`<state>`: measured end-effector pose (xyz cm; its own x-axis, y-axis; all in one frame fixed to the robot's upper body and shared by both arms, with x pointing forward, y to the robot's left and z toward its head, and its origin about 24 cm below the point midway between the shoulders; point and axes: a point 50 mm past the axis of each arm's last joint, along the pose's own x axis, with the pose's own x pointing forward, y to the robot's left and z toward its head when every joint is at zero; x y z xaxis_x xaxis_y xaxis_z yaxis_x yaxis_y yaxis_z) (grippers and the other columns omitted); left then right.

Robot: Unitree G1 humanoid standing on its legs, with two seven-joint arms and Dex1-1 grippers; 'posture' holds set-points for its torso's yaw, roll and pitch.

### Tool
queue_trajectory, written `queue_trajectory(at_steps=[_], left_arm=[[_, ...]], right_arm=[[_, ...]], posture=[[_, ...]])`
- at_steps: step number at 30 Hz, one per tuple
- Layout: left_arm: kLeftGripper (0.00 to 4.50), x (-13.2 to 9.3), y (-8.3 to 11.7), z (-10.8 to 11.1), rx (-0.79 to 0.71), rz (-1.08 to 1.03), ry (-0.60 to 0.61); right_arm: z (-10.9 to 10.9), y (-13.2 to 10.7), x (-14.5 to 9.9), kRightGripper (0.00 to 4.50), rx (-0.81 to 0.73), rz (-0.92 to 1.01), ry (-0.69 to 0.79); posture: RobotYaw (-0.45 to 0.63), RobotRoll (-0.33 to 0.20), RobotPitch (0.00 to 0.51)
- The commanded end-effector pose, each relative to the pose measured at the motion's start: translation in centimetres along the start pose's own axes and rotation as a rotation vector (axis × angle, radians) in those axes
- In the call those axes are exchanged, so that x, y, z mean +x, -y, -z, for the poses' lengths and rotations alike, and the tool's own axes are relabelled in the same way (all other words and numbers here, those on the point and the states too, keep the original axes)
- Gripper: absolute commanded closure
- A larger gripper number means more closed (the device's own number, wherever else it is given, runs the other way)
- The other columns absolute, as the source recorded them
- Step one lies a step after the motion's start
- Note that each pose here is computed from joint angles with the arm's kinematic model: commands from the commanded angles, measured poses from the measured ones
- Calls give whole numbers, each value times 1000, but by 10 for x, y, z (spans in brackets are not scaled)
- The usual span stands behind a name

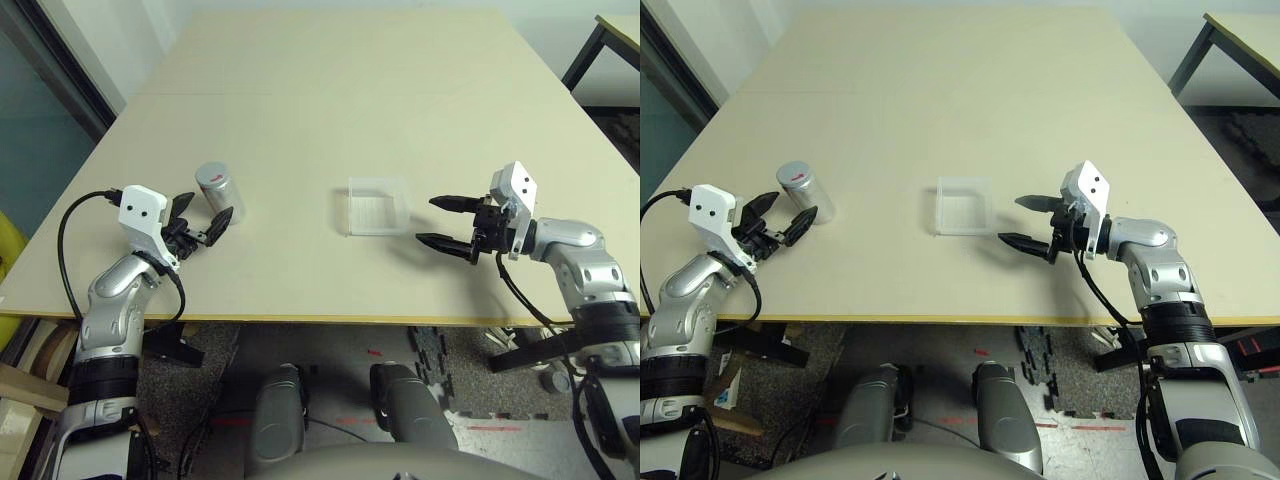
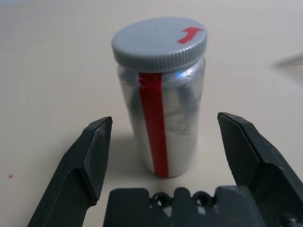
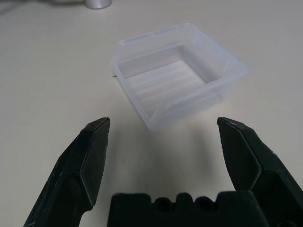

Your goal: Pour the medicine from the bottle into the box.

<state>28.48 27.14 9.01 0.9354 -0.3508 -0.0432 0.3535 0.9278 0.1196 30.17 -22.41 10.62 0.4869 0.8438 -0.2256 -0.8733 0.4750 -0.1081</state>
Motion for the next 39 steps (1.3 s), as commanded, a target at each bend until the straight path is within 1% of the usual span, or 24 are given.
queue_trajectory(at_steps=[1, 5, 12, 17, 21, 28, 34, 39], left_arm=[[33, 1, 2, 11, 6, 10, -21], [33, 5, 0, 15, -3, 5, -20], [33, 17, -4, 14, 5, 7, -5], [33, 28, -3, 12, 10, 24, 2], [33, 35, 0, 16, 28, 47, -4], [33, 41, 2, 23, 6, 45, -17], [33, 49, 0, 21, -11, 34, -13], [33, 56, 3, 20, 2, 63, -13]], right_arm=[[-3, -1, -1, 0, -12, -2, -6], [-3, 0, -2, 0, -14, 1, -7], [-2, 1, -5, 0, -14, 9, -13], [-2, 1, -6, 0, -13, 10, -13], [-2, 1, -6, 0, -15, 12, -13], [-2, 1, -10, 0, -19, 19, -17], [-1, 0, -10, 0, -17, 19, -17], [-1, -1, -10, 0, -17, 18, -18]], posture=[[-154, 0, 107], [-156, 0, 105], [-159, 0, 104], [-168, 0, 102], [-180, 0, 102], [-191, 0, 100], [-194, 0, 101], [-200, 0, 101]])
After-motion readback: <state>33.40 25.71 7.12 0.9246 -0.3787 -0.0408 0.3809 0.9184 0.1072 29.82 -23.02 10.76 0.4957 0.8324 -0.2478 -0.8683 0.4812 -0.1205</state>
